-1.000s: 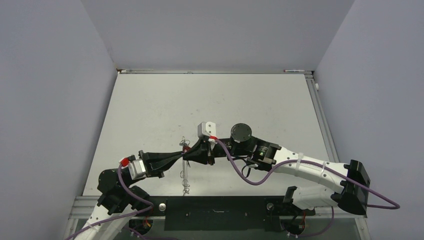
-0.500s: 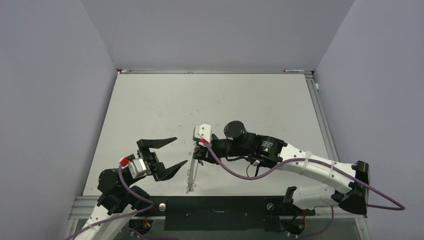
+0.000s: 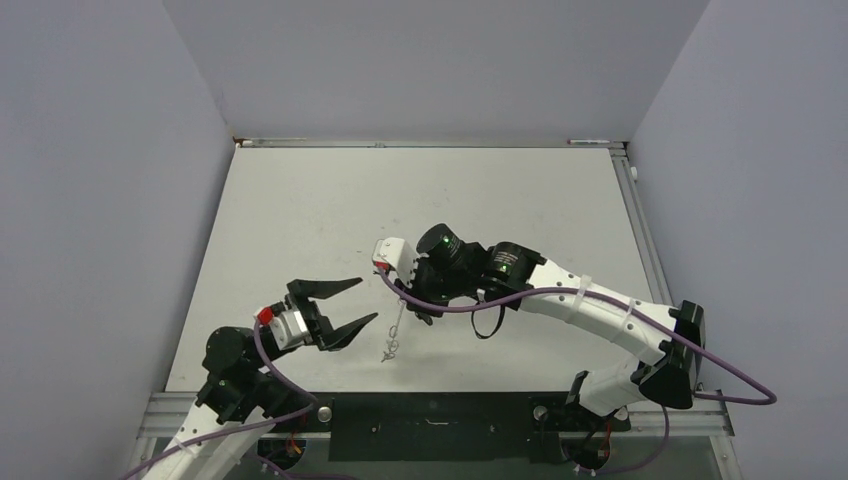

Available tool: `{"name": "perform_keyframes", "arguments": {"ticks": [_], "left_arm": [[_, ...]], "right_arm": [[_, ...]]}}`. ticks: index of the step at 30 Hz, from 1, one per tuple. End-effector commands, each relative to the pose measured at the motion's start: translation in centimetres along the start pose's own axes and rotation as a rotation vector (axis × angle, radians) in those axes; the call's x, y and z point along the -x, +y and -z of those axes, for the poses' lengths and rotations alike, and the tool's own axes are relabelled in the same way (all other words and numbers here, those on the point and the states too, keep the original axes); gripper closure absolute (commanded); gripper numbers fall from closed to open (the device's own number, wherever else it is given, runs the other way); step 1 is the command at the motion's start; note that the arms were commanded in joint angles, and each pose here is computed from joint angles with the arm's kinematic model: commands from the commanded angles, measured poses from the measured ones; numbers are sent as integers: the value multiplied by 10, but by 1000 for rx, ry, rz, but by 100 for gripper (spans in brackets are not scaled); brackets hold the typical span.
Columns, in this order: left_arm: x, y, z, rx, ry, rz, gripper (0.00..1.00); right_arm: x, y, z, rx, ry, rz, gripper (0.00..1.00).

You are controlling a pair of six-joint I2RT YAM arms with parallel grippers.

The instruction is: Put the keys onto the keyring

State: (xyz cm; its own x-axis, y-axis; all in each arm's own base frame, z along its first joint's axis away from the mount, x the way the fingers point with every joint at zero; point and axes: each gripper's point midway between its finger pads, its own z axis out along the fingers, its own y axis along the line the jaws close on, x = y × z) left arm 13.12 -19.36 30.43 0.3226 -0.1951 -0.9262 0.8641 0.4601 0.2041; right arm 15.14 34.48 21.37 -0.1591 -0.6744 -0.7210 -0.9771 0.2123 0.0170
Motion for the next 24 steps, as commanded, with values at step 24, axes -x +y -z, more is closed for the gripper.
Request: {"name": "perform_keyframes", "arguments": {"ticks": [24], "left_arm": [[-36,-63,-14,-385,145,141,64]], "right_arm": [[12,47,23,119,4,236,95]]}}
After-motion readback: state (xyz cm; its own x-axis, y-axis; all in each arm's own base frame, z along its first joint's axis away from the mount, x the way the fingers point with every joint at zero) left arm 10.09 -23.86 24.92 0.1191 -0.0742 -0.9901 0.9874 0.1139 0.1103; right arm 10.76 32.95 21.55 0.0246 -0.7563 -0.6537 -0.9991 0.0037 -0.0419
